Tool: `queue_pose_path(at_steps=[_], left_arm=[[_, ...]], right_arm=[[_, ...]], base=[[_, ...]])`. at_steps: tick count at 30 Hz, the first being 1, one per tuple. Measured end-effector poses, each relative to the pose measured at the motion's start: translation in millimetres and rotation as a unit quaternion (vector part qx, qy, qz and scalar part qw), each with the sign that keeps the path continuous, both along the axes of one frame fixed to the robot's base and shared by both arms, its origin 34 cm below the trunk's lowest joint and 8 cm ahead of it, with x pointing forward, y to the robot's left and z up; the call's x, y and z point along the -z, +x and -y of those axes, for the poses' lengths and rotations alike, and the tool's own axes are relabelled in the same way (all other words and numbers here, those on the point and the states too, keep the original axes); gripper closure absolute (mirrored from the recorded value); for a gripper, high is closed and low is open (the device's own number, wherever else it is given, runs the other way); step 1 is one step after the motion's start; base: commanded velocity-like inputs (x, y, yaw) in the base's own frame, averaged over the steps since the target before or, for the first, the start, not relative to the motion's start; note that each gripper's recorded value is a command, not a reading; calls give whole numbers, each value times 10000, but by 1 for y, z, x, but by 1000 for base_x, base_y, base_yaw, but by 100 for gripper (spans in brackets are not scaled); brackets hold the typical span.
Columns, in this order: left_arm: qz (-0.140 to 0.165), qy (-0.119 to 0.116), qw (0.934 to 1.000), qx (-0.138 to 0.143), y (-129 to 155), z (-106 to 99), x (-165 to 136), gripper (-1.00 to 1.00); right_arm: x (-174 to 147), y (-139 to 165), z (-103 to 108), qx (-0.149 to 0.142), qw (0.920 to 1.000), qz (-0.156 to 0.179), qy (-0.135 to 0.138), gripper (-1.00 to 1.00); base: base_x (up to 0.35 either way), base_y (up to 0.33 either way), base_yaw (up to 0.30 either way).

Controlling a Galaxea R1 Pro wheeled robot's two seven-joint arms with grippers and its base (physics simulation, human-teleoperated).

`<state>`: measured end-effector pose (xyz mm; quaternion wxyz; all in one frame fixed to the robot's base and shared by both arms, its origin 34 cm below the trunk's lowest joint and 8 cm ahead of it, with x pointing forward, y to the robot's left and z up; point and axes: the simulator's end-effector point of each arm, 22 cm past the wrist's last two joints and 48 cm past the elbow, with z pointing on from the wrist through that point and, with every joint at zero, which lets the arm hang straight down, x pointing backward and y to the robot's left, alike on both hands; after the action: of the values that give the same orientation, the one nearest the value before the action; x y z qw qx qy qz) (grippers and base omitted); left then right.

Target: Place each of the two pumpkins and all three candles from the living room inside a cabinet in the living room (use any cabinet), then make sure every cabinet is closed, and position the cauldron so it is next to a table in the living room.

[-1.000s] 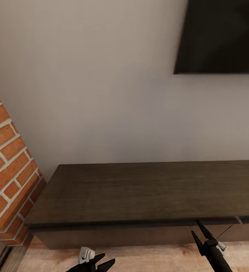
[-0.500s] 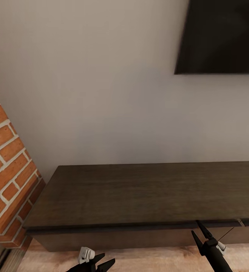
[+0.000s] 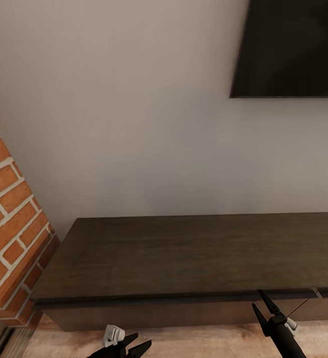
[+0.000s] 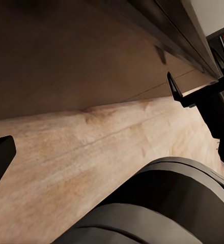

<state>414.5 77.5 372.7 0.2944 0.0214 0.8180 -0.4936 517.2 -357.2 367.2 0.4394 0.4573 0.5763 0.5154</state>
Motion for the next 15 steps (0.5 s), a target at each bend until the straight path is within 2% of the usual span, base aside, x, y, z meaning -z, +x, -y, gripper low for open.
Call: queue_pose_path(at_steps=[9, 10, 15], left_arm=[[7, 8, 10000, -10, 0, 0, 0, -100], [7, 9, 10000, -11, 0, 0, 0, -100], [8, 10, 10000, -12, 1, 0, 0, -100]], right_arm=[[0, 0, 0, 0, 10000, -1, 1, -100], [0, 0, 0, 0, 10000, 0, 0, 100], [-1, 0, 0, 4, 10000, 22, 20, 100]], base=[[0, 0, 0], [0, 0, 0], [0, 0, 0]])
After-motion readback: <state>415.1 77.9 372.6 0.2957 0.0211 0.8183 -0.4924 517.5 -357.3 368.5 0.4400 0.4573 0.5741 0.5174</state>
